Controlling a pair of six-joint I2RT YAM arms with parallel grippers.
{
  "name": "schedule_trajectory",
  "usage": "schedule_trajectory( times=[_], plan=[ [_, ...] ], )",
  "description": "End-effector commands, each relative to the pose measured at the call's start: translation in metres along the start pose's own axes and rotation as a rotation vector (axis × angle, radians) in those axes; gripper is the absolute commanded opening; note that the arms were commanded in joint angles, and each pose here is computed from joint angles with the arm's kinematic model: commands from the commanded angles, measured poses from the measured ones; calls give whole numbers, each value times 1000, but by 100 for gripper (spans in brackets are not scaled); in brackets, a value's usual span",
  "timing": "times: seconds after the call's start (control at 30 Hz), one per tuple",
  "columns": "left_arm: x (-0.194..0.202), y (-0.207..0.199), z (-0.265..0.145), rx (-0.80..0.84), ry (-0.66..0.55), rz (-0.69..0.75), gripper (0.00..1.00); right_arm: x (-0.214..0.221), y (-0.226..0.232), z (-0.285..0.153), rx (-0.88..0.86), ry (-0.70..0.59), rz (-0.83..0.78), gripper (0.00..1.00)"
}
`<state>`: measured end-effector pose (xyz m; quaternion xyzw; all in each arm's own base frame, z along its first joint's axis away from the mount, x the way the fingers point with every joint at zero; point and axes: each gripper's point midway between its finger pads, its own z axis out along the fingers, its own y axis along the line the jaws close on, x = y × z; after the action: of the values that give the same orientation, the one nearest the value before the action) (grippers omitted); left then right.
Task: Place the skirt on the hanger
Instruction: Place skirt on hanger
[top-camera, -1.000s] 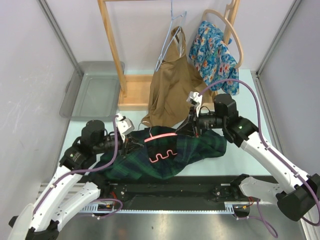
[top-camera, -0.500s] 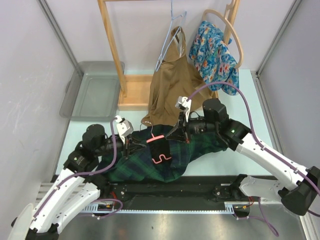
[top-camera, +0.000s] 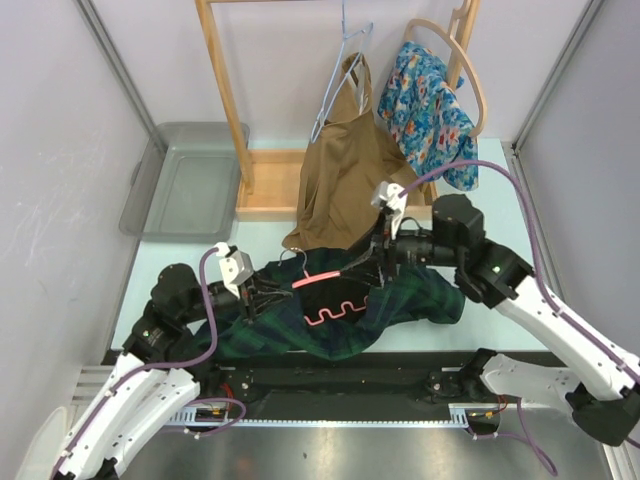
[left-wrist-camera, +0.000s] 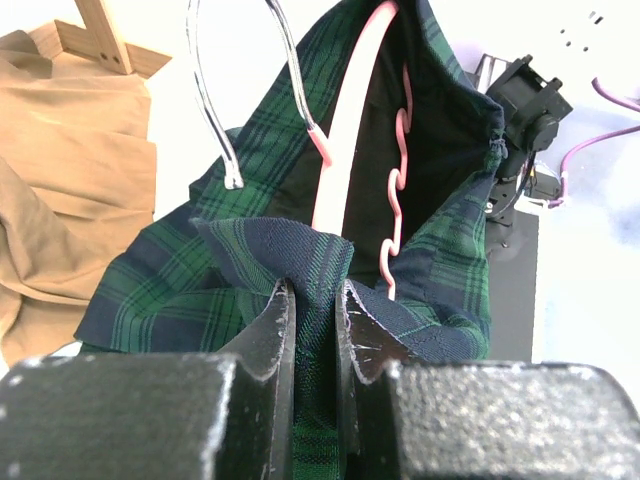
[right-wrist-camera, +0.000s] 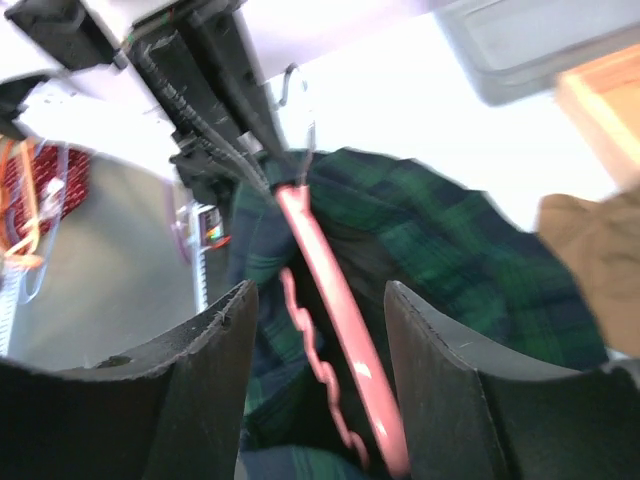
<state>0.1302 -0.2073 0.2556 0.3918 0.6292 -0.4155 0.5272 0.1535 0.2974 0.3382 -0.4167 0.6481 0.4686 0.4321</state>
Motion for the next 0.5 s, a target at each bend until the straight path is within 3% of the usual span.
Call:
schedule_trajectory(
  times=[0.0,0.07,0.13,0.27,0.47],
  plan=[
    [-31,-7,2,40,-116,67,0,-31,-30,-44,261,-101,-35,55],
    [-27,-6,3,34,-106,67,0,-27,-55,-69,413,-115,-6,55],
    [-21,-1,5,25,-79,65,0,-21,-52,-88,432,-130,-13,53],
    [-15,1,5,20,-46,62,0,21,-31,-99,298,8,75,47],
    [-11,-2,6,38,-32,55,0,63,-36,-98,259,150,139,39]
  ],
)
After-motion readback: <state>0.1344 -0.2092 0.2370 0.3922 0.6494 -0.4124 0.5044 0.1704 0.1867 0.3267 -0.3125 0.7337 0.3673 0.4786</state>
